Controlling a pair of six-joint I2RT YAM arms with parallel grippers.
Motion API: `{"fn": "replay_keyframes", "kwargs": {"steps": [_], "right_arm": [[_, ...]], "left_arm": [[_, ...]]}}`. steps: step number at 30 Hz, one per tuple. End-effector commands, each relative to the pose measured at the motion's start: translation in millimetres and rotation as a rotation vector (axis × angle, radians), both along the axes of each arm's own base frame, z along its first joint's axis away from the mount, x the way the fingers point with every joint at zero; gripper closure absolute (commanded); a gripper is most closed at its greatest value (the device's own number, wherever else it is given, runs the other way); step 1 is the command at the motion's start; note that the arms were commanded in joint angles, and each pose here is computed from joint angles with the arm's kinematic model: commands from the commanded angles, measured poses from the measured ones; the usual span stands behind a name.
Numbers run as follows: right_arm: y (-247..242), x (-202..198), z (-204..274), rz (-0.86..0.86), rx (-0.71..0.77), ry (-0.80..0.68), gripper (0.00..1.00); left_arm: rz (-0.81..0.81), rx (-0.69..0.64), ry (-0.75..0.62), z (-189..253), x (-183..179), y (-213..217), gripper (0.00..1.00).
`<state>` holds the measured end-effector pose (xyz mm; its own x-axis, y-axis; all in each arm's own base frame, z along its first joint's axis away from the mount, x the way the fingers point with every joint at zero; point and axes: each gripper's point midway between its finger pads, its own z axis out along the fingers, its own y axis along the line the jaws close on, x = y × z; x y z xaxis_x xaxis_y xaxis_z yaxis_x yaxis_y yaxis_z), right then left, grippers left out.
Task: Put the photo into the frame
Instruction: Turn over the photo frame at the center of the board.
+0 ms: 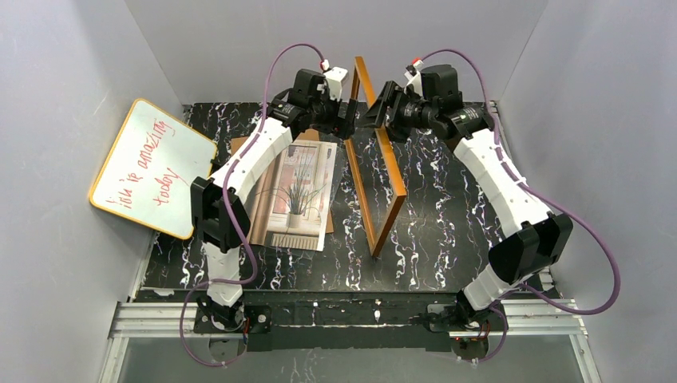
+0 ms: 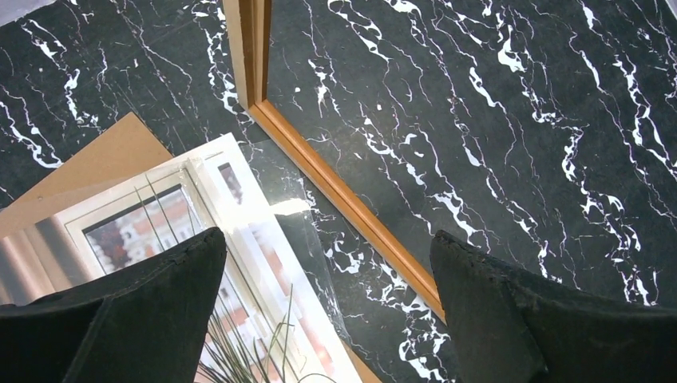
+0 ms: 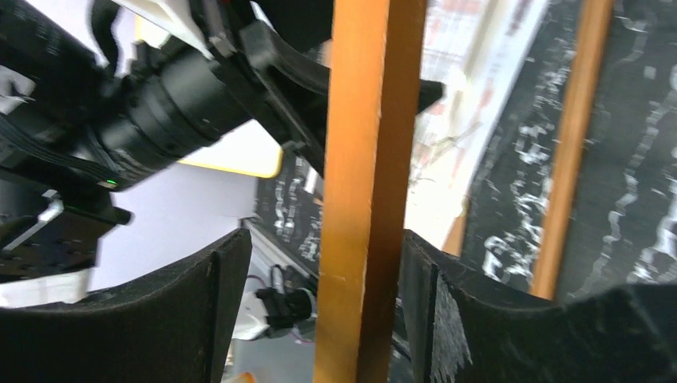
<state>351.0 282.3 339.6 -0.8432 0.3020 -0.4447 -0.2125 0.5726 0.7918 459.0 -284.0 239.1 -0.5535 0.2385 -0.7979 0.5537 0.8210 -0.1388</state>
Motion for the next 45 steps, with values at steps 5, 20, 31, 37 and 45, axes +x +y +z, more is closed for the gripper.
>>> {"fn": "replay_keyframes", "kwargs": {"steps": [5,20,31,37,45], "right_arm": [[-50,-18,-19,-0.049,-0.317,-0.044,0.31],[-131,-14,-37,-0.256,-0.697,-0.099,0.44],[-165,-29,-88,-0.296,-0.874,-0.027,0.8],[-185,-38,-134,-0.29,-1.005,0.054,0.85],[-197,-47,-177,-0.279,-1.095,0.14,0.87]], "left_arm": [[0.013,0.042,0.016,-9,-5,8,0.02],[0.009,0.14,0.141,-49,-43,41,0.02],[-0.012,0.292,0.184,-97,-50,76,0.02],[-0.042,0.328,0.215,-133,-58,81,0.02],[-0.091,0.349,0.222,-171,-63,72,0.02]]}}
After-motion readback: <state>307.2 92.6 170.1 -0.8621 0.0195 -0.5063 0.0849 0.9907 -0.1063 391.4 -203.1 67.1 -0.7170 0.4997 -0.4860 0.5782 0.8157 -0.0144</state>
